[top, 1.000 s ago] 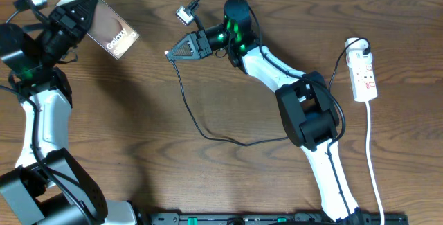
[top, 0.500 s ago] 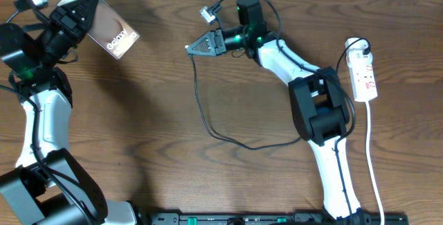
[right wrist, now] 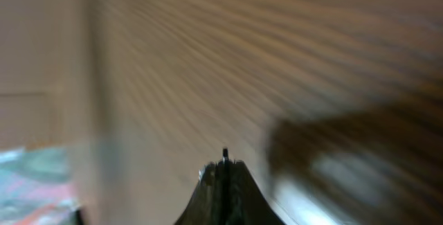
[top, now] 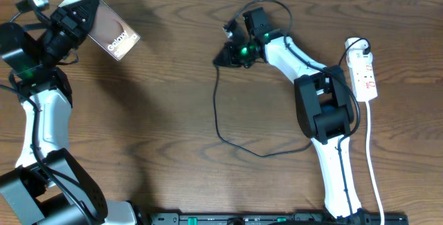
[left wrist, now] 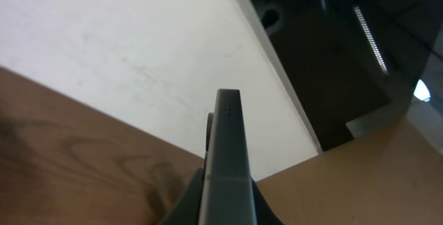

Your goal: Plug charger to phone and switch on socket

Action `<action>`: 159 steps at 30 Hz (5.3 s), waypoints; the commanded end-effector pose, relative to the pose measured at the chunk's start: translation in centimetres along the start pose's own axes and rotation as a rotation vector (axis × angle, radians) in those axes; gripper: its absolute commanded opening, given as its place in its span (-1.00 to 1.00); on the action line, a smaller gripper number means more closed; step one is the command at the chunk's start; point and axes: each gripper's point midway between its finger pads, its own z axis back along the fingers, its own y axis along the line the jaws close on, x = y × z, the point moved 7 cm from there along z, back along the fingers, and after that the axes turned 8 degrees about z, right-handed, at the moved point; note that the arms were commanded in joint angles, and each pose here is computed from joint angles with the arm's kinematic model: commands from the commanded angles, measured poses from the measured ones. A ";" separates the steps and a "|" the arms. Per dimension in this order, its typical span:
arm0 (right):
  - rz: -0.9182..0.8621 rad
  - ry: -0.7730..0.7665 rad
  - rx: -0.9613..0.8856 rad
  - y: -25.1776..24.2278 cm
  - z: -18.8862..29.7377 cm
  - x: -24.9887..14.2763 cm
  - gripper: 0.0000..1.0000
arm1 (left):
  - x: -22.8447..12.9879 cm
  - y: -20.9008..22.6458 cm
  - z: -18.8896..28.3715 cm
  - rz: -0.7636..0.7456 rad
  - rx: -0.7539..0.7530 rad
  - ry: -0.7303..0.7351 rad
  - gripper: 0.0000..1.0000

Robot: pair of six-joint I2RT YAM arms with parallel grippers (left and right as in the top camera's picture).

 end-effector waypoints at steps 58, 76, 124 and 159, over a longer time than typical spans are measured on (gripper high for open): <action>-0.361 0.049 -0.770 -1.2 5.3 -5.7 0.98 | -0.3 -0.9 0.1 -0.050 -0.012 0.032 -0.85; -0.385 0.079 -0.703 -1.2 4.0 -7.0 0.36 | -0.3 -0.9 0.1 -0.050 -0.012 0.032 -0.85; -0.305 0.047 -0.693 -1.3 3.8 -6.0 -0.98 | -0.3 -0.9 0.1 -0.050 -0.013 0.035 -0.85; -0.248 0.039 -0.753 -0.3 2.8 -6.3 -0.43 | -0.3 -0.9 0.1 -0.050 -0.013 0.035 -0.85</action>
